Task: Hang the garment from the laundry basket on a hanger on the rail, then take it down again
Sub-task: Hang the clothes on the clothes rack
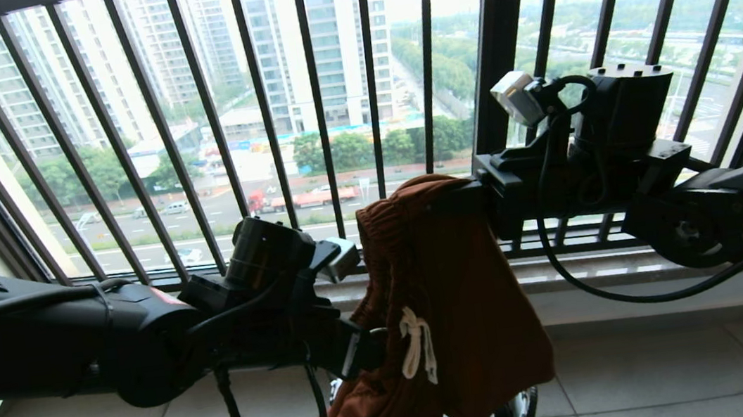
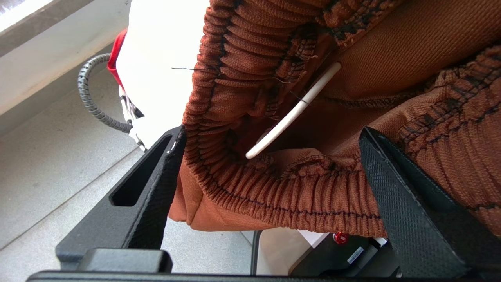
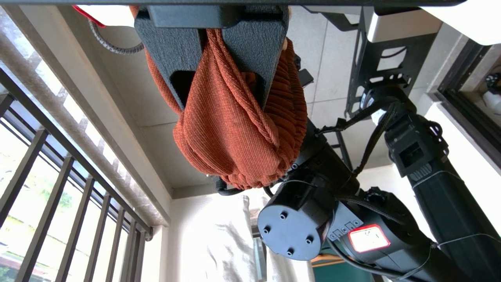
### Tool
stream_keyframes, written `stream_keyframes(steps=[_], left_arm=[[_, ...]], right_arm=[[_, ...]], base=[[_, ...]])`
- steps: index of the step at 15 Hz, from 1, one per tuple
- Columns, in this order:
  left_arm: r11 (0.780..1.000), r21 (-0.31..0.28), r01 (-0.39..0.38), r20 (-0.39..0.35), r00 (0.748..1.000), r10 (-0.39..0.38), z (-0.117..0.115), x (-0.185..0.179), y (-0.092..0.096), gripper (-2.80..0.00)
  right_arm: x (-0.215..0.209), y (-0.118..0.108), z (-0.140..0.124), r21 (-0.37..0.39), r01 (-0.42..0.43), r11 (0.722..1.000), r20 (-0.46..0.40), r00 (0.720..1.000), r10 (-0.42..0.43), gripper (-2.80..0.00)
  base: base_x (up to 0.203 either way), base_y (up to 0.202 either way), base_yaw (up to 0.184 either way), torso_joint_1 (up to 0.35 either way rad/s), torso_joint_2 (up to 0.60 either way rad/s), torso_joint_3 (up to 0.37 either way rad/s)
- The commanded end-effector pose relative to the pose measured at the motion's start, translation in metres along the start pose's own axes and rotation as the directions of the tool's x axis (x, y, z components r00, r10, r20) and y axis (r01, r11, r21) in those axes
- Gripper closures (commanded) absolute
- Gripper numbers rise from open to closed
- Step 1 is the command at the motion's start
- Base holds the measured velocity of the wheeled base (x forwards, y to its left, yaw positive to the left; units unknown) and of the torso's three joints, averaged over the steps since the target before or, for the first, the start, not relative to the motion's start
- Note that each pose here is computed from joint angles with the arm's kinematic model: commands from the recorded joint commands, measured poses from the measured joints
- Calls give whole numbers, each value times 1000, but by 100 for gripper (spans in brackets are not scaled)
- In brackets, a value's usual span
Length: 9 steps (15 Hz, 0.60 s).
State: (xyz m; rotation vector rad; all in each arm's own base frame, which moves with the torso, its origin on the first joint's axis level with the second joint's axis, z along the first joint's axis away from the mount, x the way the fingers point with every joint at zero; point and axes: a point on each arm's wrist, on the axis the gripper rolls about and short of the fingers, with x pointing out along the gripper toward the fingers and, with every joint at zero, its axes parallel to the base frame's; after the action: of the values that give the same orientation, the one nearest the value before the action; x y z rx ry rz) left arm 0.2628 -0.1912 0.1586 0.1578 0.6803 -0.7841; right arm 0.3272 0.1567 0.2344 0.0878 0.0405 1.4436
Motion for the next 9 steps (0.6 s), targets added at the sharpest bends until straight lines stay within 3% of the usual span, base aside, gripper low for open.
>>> stream_keyframes(steps=[1, 7, 9], left_arm=[[1000, -4, 5, -13, 1000, -6, -2, 5, 1, -280], [1000, -1, 13, 45, 999, -13, 8, -16, -4, -280], [999, -31, 22, 68, 997, -20, 11, -25, -10, -280]], right_arm=[[0, 0, 1, -4, -5, 1000, 2, 1000, 5, 0], [-1, -2, 6, 3, 1, 1000, 10, 1000, -1, 0], [-3, -3, 7, 19, 7, 1000, 14, 1000, -8, 0]], base=[[0, 0, 0, 0, 0, 0], [0, 0, 0, 0, 0, 0], [0, 0, 0, 0, 0, 0]])
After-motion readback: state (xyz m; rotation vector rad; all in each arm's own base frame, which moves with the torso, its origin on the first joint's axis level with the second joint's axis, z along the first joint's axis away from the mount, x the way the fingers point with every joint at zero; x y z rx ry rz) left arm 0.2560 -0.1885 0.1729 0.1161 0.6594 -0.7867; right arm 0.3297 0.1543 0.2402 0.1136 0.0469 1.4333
